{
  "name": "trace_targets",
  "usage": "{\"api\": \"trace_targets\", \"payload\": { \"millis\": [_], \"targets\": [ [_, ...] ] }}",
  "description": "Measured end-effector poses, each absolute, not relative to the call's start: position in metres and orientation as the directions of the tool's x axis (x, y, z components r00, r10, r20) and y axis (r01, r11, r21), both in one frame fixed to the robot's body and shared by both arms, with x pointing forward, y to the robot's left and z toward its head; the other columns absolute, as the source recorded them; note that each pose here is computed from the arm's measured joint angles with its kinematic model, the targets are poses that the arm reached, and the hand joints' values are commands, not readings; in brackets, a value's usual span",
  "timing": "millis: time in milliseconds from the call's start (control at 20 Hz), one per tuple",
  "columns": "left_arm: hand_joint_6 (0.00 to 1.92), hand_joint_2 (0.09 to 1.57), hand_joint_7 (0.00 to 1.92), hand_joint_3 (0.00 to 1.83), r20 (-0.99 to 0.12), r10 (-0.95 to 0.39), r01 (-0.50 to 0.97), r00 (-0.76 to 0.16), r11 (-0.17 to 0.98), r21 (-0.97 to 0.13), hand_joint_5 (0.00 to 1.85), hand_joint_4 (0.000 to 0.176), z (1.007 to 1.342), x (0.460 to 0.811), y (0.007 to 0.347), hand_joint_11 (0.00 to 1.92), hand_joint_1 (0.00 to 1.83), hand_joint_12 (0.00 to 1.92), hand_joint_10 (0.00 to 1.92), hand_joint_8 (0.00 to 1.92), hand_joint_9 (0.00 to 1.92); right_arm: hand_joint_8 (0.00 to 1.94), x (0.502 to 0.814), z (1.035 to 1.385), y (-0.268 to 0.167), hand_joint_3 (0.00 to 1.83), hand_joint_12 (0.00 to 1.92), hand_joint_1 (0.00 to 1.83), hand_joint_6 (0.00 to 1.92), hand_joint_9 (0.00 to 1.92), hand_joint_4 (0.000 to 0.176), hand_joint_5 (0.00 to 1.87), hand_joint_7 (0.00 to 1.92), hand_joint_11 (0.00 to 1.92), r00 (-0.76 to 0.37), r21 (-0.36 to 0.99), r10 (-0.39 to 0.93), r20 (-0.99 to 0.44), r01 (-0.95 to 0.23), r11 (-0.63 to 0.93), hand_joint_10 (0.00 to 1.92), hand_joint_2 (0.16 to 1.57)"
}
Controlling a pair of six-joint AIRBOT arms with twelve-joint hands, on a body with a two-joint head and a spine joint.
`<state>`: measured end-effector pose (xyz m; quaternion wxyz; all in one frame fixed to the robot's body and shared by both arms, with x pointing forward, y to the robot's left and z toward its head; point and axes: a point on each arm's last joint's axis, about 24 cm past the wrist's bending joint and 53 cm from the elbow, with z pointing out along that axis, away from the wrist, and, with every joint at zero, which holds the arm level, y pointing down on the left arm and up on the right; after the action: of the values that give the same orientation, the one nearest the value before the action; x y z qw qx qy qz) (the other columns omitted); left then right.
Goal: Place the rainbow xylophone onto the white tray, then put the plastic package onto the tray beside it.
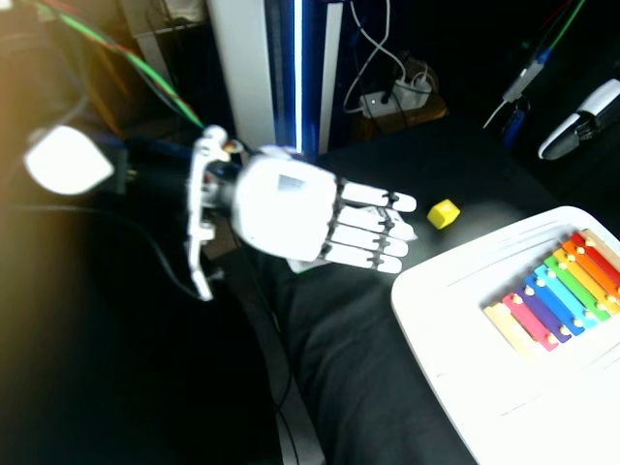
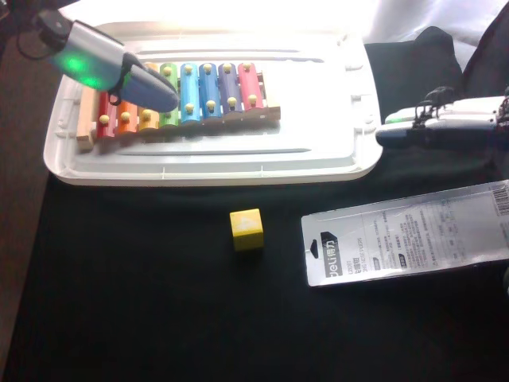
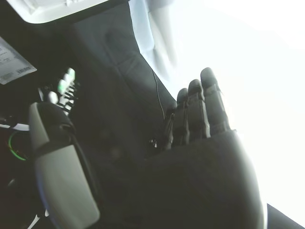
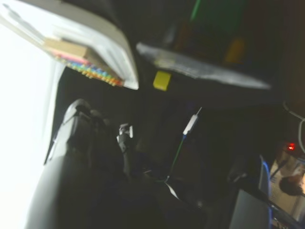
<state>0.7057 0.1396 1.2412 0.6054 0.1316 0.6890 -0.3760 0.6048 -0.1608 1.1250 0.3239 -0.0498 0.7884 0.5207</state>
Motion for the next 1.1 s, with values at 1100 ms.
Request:
{"api": "trace_targets", "payload": {
  "millis": [1100],
  "targets": [
    [0.0, 0.71, 0.07, 0.0, -0.921, -0.277, 0.623, -0.275, 0.678, -0.39, 0.0, 0.064, 1.215, 0.694, 0.137, 0.08, 0.83, 0.16, 0.0, 0.0, 0.12, 0.0, 0.608, 1.074, -0.178, 0.0, 0.12, 0.6, 0.0, 0.02, 0.152, 0.0, 0.0, 0.13, -0.811, 0.694, 0.156, -0.564, -0.364, 0.621, 0.01, 0.63]
  ]
}}
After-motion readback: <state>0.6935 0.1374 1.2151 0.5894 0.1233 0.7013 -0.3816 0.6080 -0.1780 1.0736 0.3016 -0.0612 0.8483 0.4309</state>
